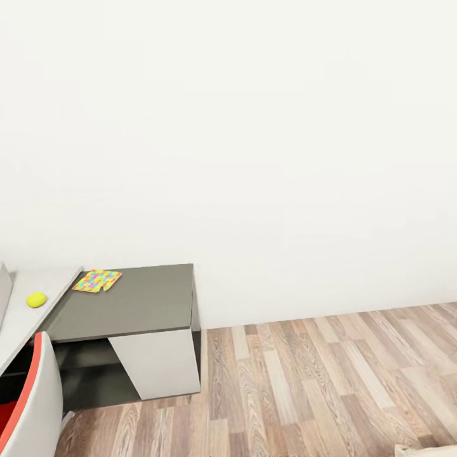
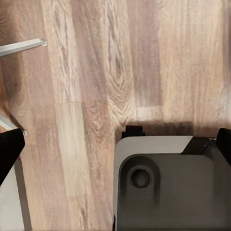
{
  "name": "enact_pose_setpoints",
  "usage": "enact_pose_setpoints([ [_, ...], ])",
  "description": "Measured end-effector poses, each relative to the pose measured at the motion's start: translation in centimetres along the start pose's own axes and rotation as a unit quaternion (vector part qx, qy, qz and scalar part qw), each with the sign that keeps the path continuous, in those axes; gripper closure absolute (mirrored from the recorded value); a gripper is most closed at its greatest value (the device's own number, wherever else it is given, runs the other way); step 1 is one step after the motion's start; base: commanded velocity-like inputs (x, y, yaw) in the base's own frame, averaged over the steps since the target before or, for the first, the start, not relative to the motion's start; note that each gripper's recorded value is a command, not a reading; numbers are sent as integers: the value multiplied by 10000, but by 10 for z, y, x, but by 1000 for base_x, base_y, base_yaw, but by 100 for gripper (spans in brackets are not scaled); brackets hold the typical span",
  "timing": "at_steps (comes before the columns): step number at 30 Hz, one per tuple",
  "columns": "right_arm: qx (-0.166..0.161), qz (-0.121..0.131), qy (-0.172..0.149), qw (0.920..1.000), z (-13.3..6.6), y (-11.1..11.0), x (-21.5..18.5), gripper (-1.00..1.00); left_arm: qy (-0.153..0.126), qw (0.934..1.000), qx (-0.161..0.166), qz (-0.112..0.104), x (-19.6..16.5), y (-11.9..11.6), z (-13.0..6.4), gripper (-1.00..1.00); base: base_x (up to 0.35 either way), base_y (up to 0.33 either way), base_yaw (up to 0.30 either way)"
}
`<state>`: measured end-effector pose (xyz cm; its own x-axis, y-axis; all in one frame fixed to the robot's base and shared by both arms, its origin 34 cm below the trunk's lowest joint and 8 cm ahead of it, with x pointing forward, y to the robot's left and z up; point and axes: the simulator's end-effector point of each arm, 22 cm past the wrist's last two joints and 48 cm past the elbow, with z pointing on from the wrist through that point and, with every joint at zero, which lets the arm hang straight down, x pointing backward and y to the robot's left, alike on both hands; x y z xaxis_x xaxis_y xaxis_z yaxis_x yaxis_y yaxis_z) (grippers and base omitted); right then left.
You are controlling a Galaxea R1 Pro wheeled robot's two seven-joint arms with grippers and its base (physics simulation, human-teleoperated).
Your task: Put all the toys in the child's room - the three board games (two on the bed and one on the table), the two jigsaw puzzles on the table, and the tennis ball on the table - inside the toy box on the table in the child's room.
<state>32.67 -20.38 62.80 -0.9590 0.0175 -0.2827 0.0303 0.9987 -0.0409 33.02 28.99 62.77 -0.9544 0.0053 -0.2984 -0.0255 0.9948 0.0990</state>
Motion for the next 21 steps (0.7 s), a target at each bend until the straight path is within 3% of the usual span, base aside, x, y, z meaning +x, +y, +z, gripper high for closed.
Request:
enact_pose_setpoints([
  [21,2,-2,42,10000,1,0,4,-100,29,10000,2,7,4,0,1,-100,-27,17,-267],
])
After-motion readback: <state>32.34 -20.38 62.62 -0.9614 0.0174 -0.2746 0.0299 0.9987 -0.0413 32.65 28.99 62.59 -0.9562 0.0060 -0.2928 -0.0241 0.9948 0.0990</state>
